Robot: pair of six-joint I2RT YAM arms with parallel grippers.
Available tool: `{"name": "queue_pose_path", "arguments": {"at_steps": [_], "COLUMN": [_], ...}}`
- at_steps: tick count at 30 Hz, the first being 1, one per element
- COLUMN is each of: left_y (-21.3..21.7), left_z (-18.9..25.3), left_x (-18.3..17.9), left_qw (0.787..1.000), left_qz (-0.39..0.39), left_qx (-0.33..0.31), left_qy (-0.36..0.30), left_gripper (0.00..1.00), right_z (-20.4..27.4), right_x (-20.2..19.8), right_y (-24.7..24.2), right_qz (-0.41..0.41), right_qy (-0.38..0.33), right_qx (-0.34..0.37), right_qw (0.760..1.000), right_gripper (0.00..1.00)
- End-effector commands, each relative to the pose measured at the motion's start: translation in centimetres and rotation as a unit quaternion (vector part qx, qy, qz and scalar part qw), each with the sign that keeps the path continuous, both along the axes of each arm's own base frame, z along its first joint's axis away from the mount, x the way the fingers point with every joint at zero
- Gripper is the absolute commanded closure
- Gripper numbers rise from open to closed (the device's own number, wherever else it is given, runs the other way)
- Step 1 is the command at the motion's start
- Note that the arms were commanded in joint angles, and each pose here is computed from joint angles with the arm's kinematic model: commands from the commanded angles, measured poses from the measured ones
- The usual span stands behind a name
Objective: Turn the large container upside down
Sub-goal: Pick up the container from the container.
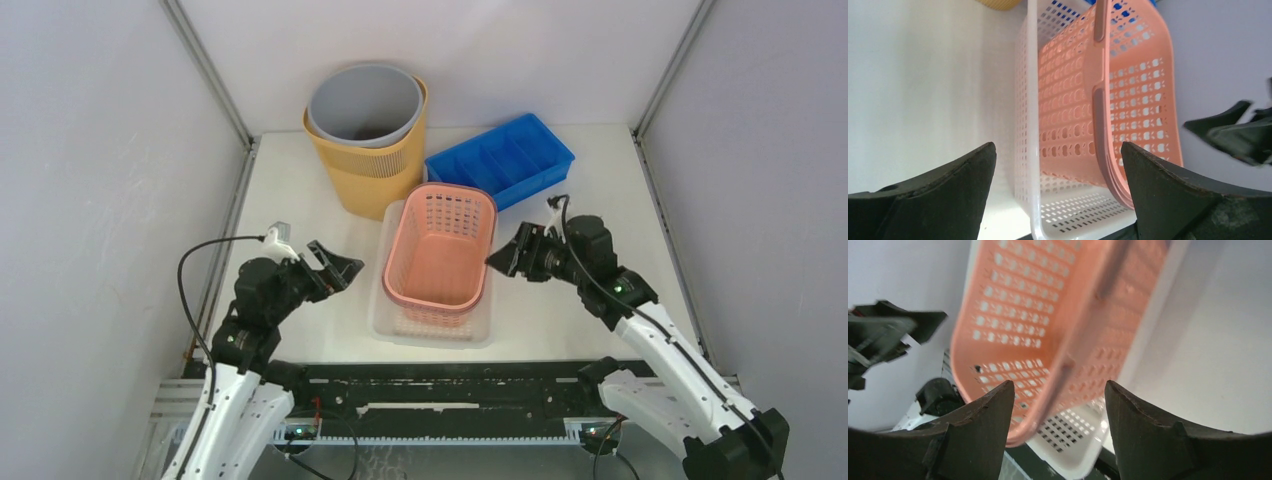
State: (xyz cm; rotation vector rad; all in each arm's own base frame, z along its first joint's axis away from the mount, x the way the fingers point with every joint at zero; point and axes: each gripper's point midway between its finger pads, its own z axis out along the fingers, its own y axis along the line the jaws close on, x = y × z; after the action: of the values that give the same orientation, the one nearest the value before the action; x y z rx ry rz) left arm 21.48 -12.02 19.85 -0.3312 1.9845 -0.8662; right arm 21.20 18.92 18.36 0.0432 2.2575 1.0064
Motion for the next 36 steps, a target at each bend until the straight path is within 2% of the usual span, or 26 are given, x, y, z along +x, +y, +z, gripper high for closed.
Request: {"name": "queue_pose_path", "arguments": {"at_steps": [1, 10, 18, 23, 36], "left_y": [0.4, 2.2, 1.4, 1.3, 1.2], "left_z": [1.7, 2.4, 2.7, 2.8, 2.8], "left_x": [-0.1, 0.9, 1.9, 2.0, 1.8], "left_qw": [0.998, 0.99, 0.991, 0.99, 0.99], "left_qz": [-0.013, 0.029, 0.022, 0.023, 0.02], "left_qx": [0.055, 0.135, 0.135, 0.139, 0.142], "left_qy": [-0.017, -0.015, -0.01, -0.011, -0.015], "left_gripper": [0.0, 0.0, 0.0, 0.0, 0.0], "right_z": [4.9, 4.4, 3.6, 3.0, -0.7], "right_x": [2.2, 3.1, 4.0, 4.8, 7.0], "right_y": [-0.2, -0.8, 0.0, 1.9, 4.4], "right_qz": [-0.035, -0.048, -0.056, -0.039, -0.016], "right_qy": [-0.064, -0.03, -0.023, -0.018, 0.023], "right_qx": [-0.024, -0.164, -0.182, -0.178, -0.222], "right_qw": [0.997, 0.985, 0.981, 0.983, 0.975], "right_gripper": [0.25, 0.23, 0.25, 0.31, 0.35]}}
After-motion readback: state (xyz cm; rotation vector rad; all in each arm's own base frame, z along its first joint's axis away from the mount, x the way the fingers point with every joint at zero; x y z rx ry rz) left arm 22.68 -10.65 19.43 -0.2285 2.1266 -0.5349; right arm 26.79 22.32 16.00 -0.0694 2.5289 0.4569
